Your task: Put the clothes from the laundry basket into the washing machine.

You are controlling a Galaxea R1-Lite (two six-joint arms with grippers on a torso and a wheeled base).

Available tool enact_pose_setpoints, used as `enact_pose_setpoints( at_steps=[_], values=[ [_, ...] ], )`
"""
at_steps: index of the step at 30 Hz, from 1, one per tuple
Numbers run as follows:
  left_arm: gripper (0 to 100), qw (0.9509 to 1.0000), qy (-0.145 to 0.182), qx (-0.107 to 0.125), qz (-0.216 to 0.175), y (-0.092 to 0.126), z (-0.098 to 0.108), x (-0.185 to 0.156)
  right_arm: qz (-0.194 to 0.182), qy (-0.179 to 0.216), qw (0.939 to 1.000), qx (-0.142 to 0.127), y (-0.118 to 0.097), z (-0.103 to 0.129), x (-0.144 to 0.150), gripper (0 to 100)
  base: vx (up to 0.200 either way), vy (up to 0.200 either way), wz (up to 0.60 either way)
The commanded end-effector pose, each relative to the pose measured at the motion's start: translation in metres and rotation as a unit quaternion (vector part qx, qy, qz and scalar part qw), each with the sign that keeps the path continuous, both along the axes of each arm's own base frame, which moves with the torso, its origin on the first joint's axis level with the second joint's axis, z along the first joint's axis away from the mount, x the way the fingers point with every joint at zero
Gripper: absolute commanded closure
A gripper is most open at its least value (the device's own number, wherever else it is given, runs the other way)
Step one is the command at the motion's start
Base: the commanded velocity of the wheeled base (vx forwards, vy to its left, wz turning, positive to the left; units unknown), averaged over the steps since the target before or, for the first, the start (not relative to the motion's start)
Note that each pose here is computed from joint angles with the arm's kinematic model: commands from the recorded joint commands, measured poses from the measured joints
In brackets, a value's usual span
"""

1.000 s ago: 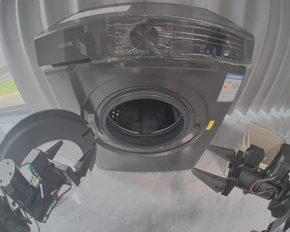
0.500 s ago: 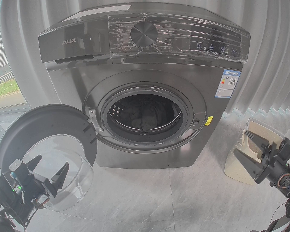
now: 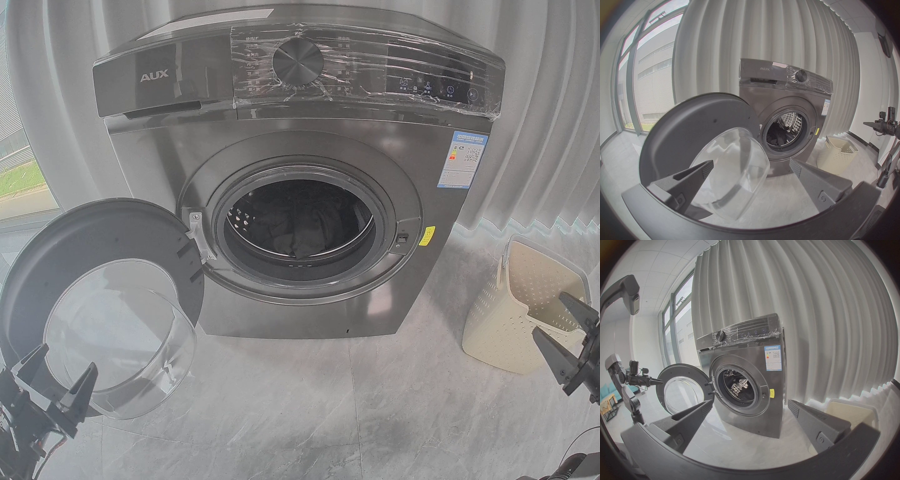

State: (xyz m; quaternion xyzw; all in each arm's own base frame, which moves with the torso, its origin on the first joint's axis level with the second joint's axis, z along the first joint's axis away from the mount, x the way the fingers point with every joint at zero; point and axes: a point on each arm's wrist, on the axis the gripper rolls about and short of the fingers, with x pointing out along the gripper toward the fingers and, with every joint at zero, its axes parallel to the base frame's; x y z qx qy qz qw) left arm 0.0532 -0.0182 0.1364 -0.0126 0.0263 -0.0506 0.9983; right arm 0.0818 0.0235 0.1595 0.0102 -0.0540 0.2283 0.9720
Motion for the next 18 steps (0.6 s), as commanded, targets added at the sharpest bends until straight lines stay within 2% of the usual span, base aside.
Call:
enact_pose_setpoints(
  at_steps=[1,4,7,8,9,14,18],
  values=[
    [0,0.9982,-0.044,-0.021,0.033,0.017,-0.008,-0.029,-0.047,-0.066,0.9967,-0.004,-0.013,-0.003,-0.046,0,0.0,0.0,0.0],
    [0,0.9976,-0.056,-0.028,0.029,0.02,-0.011,-0.037,-0.074,-0.085,0.9937,-0.005,-0.016,-0.008,-0.061,0,0.0,0.0,0.0],
    [0,0.9968,-0.063,-0.041,0.025,0.02,-0.011,-0.039,-0.081,-0.092,0.9924,-0.004,-0.017,-0.011,-0.068,0,0.0,0.0,0.0],
    [0,0.9961,-0.065,-0.054,0.026,0.021,-0.013,-0.041,-0.087,-0.096,0.9916,-0.005,-0.018,-0.014,-0.074,0,0.0,0.0,0.0],
    [0,0.996,-0.062,-0.057,0.028,0.021,-0.014,-0.042,-0.09,-0.095,0.9914,-0.005,-0.018,-0.017,-0.077,0,0.0,0.0,0.0],
    [0,0.9962,-0.057,-0.05,0.045,0.024,-0.023,-0.051,-0.095,-0.097,0.9907,-0.006,-0.018,-0.03,-0.092,0,0.0,0.0,0.0],
    [0,0.9962,-0.059,-0.048,0.043,0.025,-0.028,-0.056,-0.096,-0.095,0.9908,-0.006,-0.018,-0.038,-0.098,0,0.0,0.0,0.0]
  ],
)
